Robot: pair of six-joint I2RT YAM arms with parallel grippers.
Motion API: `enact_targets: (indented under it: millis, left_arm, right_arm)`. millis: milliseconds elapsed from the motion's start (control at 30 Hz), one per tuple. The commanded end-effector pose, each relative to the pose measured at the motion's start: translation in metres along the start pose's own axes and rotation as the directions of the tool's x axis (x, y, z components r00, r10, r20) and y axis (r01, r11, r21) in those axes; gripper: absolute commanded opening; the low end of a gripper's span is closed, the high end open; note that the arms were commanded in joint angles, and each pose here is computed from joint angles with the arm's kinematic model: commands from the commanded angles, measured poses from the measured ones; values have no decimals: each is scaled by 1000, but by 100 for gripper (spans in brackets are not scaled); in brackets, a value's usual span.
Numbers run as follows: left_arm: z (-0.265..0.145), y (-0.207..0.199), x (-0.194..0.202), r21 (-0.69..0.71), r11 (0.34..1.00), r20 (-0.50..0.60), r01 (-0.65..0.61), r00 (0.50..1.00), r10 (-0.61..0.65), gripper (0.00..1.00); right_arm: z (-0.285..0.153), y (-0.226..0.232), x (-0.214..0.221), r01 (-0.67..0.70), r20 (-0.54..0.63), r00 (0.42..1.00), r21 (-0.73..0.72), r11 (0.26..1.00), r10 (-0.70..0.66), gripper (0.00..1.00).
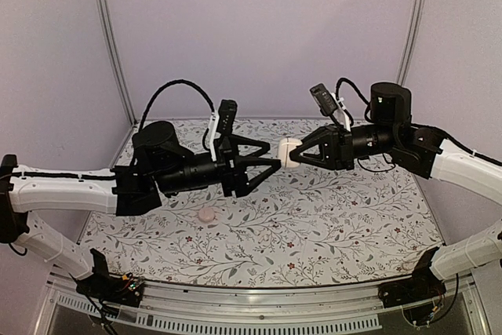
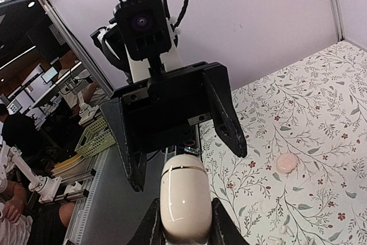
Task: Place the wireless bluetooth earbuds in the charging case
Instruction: Pass from the left arm to the right
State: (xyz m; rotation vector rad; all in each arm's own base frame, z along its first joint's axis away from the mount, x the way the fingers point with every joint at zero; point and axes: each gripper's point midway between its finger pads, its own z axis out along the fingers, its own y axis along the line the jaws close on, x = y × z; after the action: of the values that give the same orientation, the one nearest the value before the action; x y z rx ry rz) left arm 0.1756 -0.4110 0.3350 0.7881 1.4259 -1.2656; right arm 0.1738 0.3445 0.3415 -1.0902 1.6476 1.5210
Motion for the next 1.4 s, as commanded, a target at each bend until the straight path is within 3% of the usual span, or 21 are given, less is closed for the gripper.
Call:
enact_targets:
  millis: [0,400,1100,1233,1367]
  left_arm:
    - [7,12,1,-44,999,-37,-16,999,15,72]
    - [20,24,8,-94,996,-78,6,997,-13,69]
    - [1,40,4,-151,988,-52,25,998,-33,65]
    - [-2,32,2,-110,994,-46,16,999,-22,65]
    - [1,7,7,41,999,-60,1,998,1,64]
  right_arm:
    - [-1,-1,1,1,4,1000,-3,1000,-1,2]
    - [1,1,8,10,-20,1000,-36,999,-11,0]
    - [-4,11,11,34,-19,999,-66,997,-36,0]
    - [-4,8,11,33,-18,999,-55,998,-34,0]
    - [-3,6,9,34,-15,999,-41,999,-35,0]
